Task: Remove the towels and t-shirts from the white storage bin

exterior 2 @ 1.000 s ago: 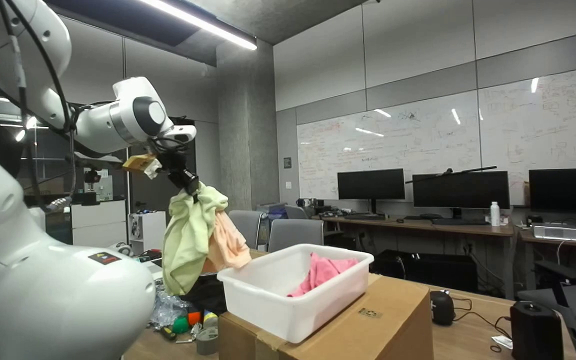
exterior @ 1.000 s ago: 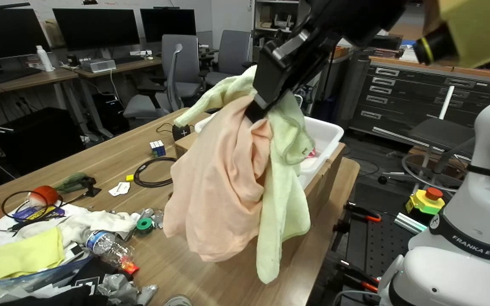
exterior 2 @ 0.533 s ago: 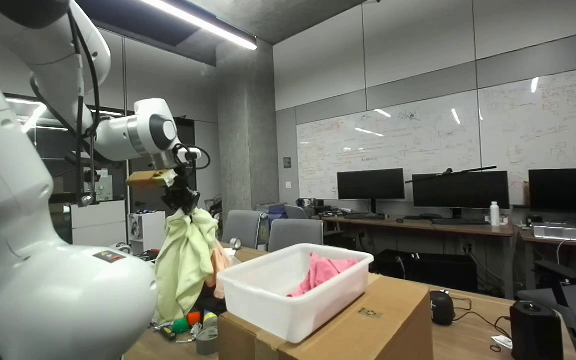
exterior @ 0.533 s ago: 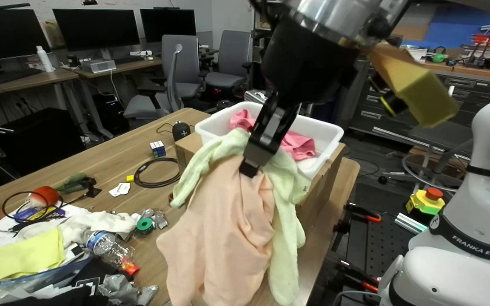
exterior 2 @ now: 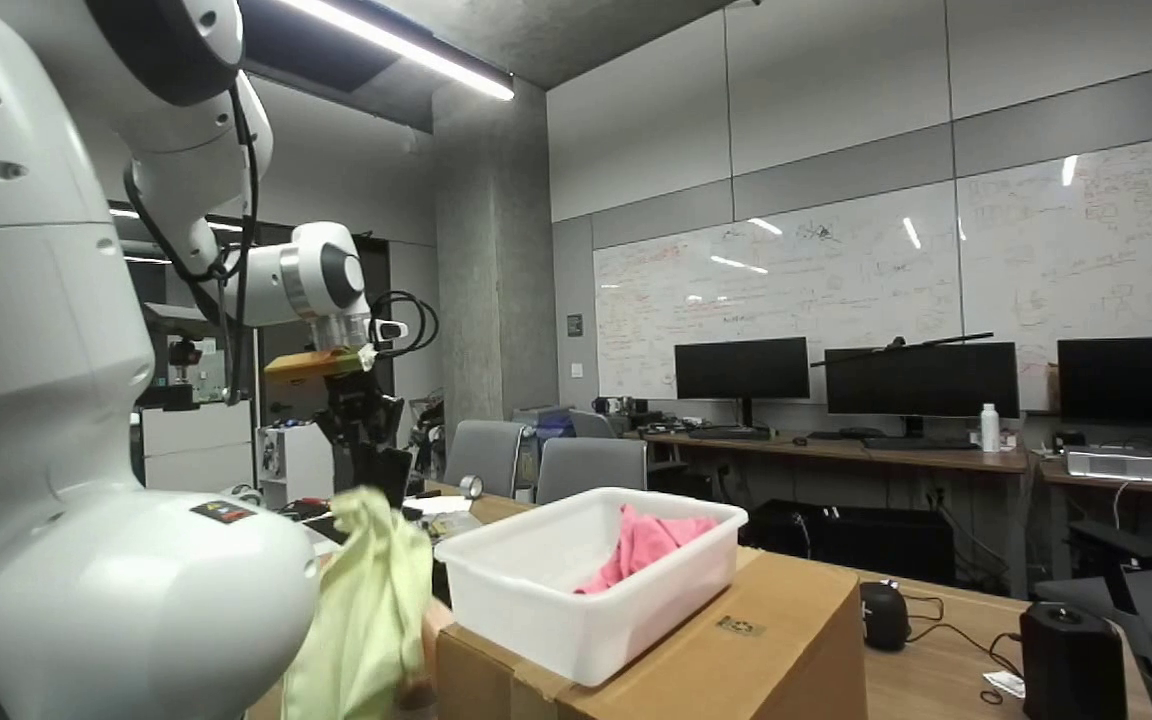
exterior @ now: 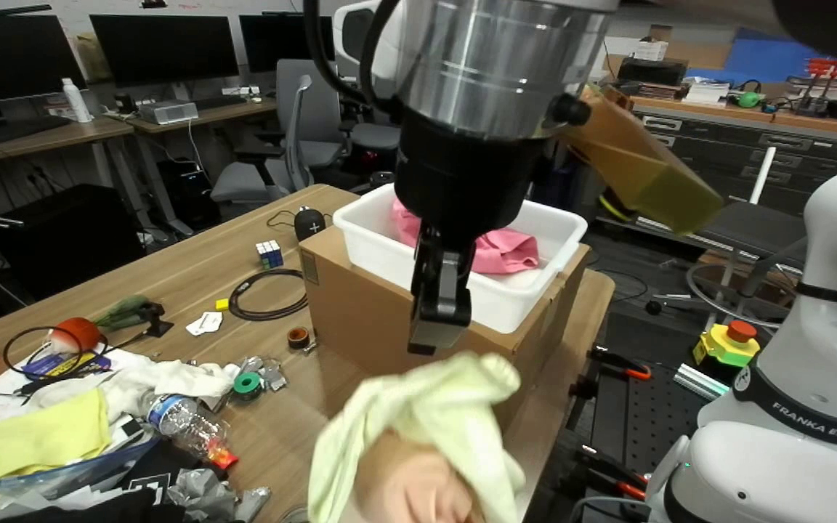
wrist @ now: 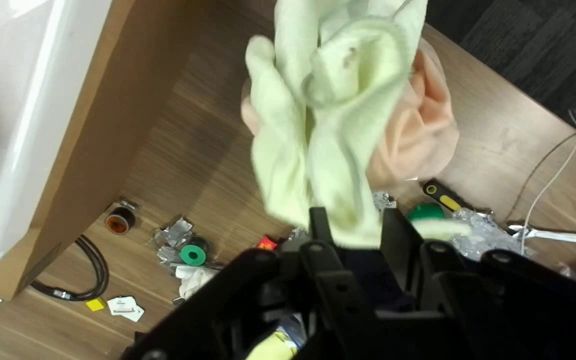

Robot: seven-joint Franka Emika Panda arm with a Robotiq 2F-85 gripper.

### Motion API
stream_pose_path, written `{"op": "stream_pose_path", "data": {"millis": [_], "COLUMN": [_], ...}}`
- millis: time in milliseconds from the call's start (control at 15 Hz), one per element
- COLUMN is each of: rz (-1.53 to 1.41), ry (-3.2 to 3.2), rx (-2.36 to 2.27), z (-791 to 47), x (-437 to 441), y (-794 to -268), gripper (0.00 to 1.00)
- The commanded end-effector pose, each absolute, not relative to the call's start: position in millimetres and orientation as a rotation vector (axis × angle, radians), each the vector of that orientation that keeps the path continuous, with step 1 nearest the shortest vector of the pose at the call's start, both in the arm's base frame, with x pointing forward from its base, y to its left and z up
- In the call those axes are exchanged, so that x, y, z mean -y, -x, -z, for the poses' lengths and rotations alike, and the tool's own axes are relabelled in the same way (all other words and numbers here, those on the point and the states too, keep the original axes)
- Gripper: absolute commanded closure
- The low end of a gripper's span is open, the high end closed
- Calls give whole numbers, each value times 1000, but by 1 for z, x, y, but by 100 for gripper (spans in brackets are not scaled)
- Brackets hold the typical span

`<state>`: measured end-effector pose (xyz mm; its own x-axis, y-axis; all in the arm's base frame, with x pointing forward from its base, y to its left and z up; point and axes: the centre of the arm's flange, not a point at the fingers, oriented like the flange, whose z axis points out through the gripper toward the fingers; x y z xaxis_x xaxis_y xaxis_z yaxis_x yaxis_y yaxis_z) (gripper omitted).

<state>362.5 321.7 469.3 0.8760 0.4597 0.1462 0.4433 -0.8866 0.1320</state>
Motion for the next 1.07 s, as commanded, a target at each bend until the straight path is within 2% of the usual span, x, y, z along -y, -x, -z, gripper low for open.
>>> {"op": "stream_pose_path", "data": {"millis": [0, 267, 600, 1000], "rz": [-267, -381, -486, -448], "ry": [-2870, -2827, -2861, -2830], "rx": [-744, -601, -203, 241], "z": [-479, -486, -503, -490], "x": [-321, -286, -205, -103], "y": [-381, -393, -421, -460], "gripper": [33, 2, 0, 0]}}
